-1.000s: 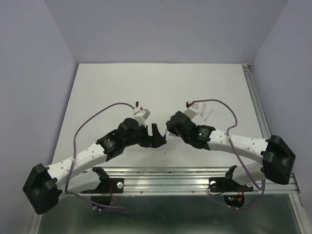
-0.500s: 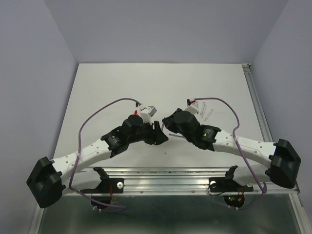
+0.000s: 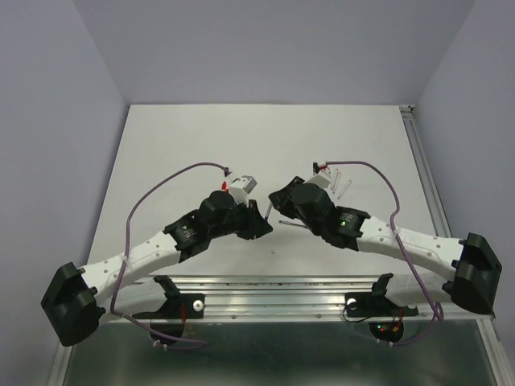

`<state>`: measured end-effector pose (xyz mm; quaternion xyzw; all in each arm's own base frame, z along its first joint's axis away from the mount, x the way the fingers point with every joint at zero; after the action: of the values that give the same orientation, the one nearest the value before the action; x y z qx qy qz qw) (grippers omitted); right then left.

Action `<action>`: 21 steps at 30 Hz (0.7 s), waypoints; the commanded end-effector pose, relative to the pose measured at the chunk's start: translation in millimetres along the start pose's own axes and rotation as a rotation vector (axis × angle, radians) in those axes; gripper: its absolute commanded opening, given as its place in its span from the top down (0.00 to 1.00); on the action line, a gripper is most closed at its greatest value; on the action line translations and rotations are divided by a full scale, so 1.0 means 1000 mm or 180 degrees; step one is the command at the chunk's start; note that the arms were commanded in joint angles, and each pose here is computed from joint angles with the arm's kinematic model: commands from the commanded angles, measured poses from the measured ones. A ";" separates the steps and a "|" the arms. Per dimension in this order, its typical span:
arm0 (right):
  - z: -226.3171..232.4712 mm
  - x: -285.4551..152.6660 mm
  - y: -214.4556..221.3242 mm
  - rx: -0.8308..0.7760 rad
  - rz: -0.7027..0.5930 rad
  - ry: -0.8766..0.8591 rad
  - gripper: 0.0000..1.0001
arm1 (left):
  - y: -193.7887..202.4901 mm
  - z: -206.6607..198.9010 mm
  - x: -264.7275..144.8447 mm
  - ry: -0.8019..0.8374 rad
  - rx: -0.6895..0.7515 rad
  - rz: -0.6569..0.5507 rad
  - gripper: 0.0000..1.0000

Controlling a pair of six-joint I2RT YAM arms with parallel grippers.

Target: Open the pen caps

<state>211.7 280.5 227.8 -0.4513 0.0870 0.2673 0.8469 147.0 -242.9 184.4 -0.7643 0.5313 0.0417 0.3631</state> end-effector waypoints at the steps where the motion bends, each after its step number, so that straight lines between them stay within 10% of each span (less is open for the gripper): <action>1: 0.009 -0.003 -0.008 0.0101 -0.0104 -0.0147 0.72 | -0.009 -0.027 -0.012 0.0394 0.0143 -0.0150 1.00; 7: 0.019 -0.002 0.009 0.0114 0.0177 -0.0495 0.64 | -0.011 -0.026 -0.007 0.0316 0.0087 -0.0176 1.00; 12: 0.019 0.001 0.012 0.0120 0.0202 -0.0480 0.90 | -0.013 -0.024 -0.004 0.0249 0.0015 -0.0211 1.00; 21: -0.021 0.027 -0.033 -0.0035 -0.0251 0.0254 0.99 | -0.003 -0.020 -0.016 0.0405 -0.0100 -0.0286 1.00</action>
<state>211.1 292.7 218.1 -0.4364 0.0757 0.3057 0.8428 141.7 -242.1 190.0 -0.7782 0.5227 0.0313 0.3467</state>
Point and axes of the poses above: each gripper's point midway between its finger pads, its own x axis out along the fingers, its own z axis along the line the jaws close on, y = z × x, the point moved 6 cm from there along -x, back along the fingers, and after that the axes turned 12 degrees about -x, right-handed, at the moved point
